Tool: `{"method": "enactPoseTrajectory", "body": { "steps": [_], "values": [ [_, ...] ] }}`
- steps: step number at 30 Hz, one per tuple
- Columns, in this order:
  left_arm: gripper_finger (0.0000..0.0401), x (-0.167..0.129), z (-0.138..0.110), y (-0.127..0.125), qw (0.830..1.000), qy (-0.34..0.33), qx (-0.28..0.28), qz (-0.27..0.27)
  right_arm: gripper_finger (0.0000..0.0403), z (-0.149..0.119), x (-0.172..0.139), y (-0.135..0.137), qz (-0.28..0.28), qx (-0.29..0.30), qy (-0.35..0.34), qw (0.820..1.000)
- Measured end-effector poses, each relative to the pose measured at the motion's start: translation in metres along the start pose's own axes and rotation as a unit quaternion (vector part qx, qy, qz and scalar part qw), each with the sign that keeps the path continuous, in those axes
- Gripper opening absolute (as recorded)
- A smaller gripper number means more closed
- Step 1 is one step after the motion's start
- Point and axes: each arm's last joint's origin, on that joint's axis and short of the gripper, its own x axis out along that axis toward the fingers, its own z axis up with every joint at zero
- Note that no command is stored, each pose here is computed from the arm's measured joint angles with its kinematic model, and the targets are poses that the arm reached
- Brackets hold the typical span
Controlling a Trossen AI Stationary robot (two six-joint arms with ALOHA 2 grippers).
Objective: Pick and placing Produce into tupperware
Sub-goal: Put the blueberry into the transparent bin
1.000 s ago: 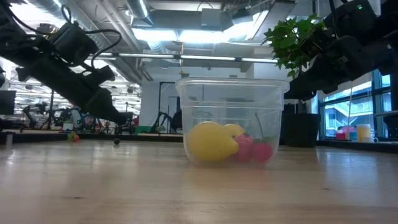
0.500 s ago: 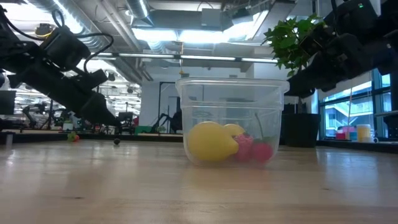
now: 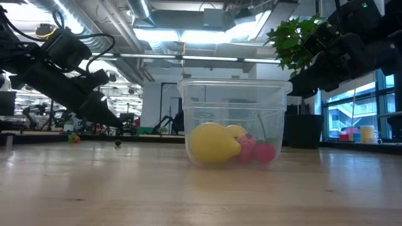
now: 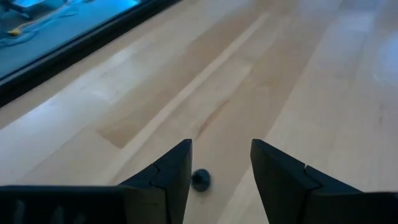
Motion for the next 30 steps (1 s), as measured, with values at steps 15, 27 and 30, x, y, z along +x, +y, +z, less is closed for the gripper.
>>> {"method": "enactPoseTrajectory", "body": {
  "steps": [15, 27, 30],
  "values": [
    [0.0157, 0.0, 0.004, 0.0, 1.0, -0.017, 0.02, -0.017, 0.0198, 0.0, 0.0, 0.0, 0.0, 0.0, 0.0, 1.0],
    [0.0157, 0.005, 0.001, 0.014, 1.0, 0.0, -0.006, -0.003, 0.0198, 0.001, 0.0, 0.0, 0.0, -0.003, -0.003, 1.0],
    [0.0157, 0.006, -0.001, 0.014, 1.0, 0.008, -0.001, -0.001, 0.0198, 0.001, 0.0, 0.0, 0.0, -0.009, -0.004, 1.0]
  ]
}}
